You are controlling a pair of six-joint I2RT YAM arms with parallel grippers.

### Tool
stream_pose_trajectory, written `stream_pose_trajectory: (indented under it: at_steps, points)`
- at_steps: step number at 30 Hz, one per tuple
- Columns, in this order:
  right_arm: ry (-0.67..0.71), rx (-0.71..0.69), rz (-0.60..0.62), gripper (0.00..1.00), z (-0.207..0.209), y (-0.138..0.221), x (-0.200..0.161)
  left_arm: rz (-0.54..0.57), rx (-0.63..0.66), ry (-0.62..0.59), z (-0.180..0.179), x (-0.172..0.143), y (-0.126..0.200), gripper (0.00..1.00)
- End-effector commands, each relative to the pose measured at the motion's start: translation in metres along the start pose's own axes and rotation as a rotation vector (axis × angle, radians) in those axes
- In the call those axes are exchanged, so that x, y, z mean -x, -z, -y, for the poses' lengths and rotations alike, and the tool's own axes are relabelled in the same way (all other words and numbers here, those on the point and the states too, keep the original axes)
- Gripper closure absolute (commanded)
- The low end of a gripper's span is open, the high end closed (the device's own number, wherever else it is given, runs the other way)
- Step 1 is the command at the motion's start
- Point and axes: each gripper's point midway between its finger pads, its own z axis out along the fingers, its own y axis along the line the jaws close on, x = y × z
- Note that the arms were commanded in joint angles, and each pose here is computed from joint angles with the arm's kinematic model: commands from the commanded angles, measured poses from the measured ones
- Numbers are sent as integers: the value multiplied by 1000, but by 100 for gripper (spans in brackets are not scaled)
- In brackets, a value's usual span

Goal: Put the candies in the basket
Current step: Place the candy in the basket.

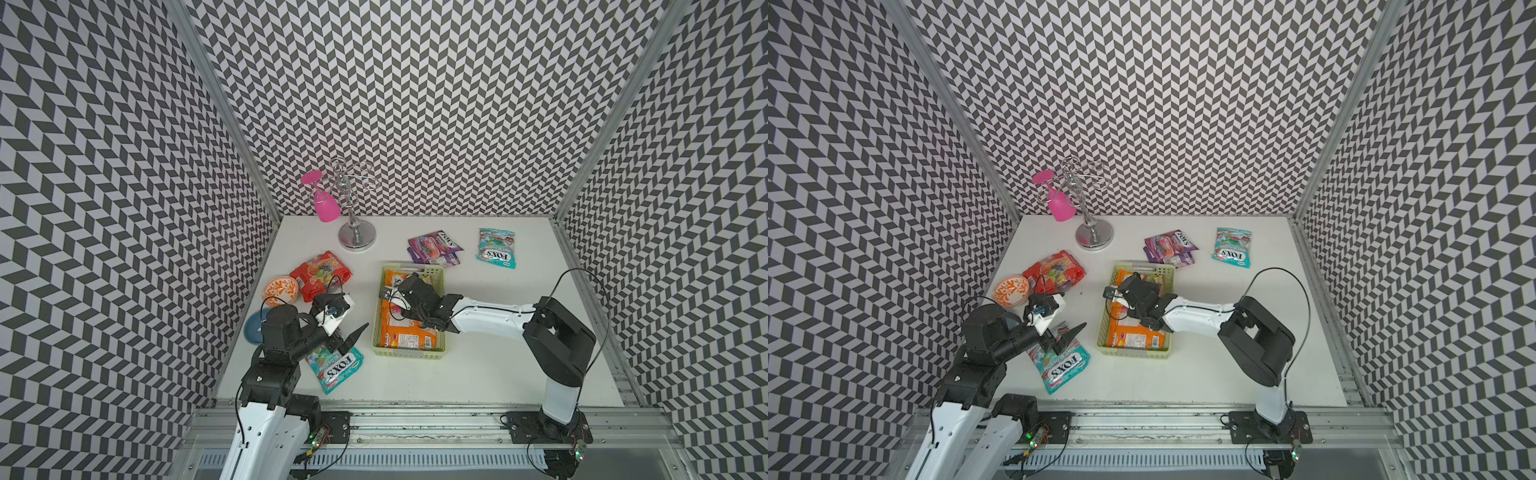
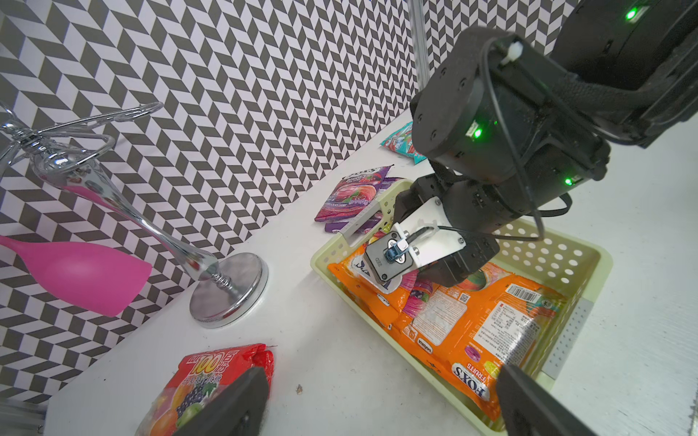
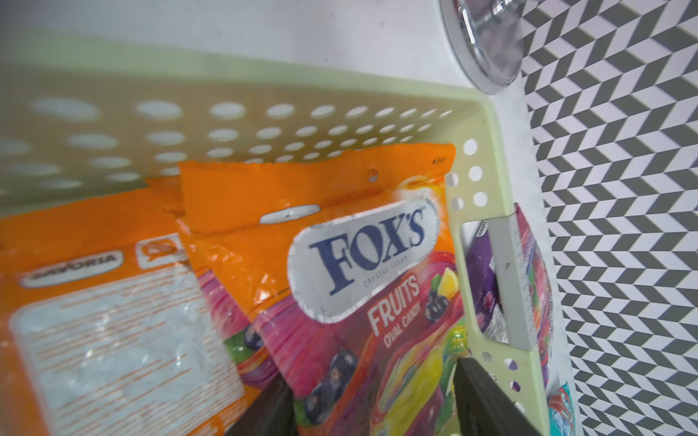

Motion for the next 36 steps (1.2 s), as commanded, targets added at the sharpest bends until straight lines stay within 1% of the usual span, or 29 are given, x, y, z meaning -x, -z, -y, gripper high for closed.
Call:
stream_pose_trajectory:
  at_steps: [1,3,6,9,10,12,14,16,19,21,28,30,32,36]
  points:
    - [-32,69,39,31,-3,15,13,18,12,-9,-2,5,2,1]
    - [-32,144,41,31,-12,25,14,19,3,-9,0,4,1,1]
    - [-71,190,79,31,-6,44,25,22,1,-11,0,5,1,1]
    - [-156,205,136,36,10,54,38,18,10,-9,-2,5,2,1]
    - [-179,200,154,40,15,54,41,20,5,-9,0,5,1,1]
    - [-212,167,151,49,24,45,40,24,-2,-11,1,5,1,1]
    - [-242,124,119,60,33,30,35,21,9,-10,-1,6,2,1]
    - [-289,96,86,65,41,13,28,18,11,-9,-2,5,2,1]
    - [-358,47,46,66,55,-10,20,25,-3,-13,1,6,1,1]
    - [-379,26,25,68,57,-22,14,24,3,-13,0,6,2,1]
    - [-378,83,-26,69,28,-49,-1,21,4,-10,-1,5,1,1]
    - [-371,74,-39,69,31,-47,-1,18,12,-9,-2,5,2,1]
    - [-374,43,-26,69,46,-38,5,20,6,-10,-1,5,1,1]
    - [-425,15,58,66,82,-2,28,21,8,-9,-1,5,2,1]
